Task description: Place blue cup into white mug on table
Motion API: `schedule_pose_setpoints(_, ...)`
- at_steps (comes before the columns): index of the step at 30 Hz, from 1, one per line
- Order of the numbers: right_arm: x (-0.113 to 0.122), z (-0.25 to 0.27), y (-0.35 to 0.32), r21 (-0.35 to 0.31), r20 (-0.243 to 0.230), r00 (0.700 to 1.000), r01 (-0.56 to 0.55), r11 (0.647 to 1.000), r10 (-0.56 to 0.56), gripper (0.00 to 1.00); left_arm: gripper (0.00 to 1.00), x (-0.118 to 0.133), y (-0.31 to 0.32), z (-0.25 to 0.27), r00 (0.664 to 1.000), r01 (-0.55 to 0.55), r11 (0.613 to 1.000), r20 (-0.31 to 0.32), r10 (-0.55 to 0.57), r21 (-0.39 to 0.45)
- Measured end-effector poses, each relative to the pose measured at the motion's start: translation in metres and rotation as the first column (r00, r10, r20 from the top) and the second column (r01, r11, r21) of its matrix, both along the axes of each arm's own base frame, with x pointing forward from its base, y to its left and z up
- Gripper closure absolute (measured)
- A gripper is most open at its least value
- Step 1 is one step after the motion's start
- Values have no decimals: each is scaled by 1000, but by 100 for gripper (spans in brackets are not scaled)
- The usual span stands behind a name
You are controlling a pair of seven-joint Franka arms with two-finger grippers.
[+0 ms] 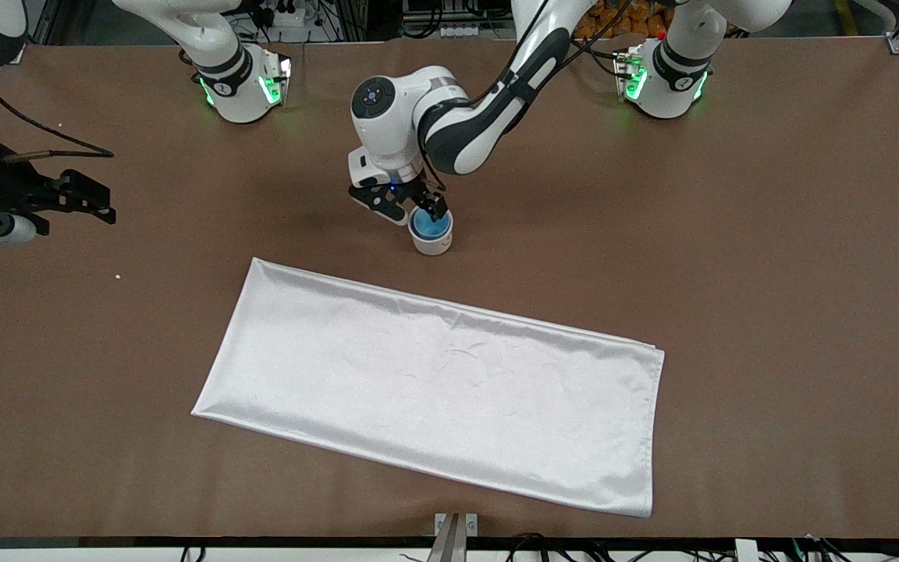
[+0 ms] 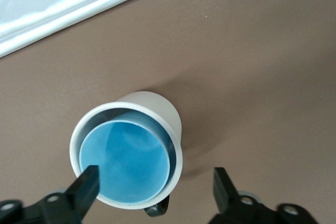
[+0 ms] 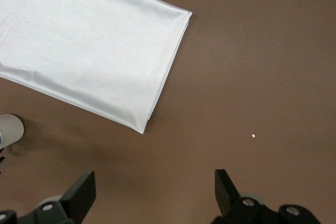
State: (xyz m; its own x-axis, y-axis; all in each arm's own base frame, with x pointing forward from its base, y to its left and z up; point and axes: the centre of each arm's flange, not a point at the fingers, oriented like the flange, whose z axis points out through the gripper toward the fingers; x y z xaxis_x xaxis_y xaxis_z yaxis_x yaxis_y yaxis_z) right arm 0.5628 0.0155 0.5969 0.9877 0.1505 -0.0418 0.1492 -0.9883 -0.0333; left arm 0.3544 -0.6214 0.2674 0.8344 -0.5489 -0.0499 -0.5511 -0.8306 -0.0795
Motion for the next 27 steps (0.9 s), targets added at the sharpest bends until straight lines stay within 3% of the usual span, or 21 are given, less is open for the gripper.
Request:
schedule_pose_setpoints(2, 0, 0, 0, 0, -1, 1000, 0, 1000, 0, 0, 0, 1, 0, 4, 1000, -2, 1000, 2, 2, -1)
schedule_pose_setpoints(10, 0, -2, 0, 0, -10, 1000, 0, 1000, 0, 0, 0, 14, 8, 44, 999, -37, 999, 22, 37, -4)
schedule_pose_setpoints(18, 2, -8, 0, 0, -21, 1000, -1, 1000, 1, 0, 0, 51, 42, 113, 992, -114, 993, 51, 115, -26)
schedule_pose_setpoints(27, 4, -17, 5, 0, -36, 999, -8, 1000, 8, 0, 0, 85, 85, 178, 958, -271, 960, 83, 276, -71)
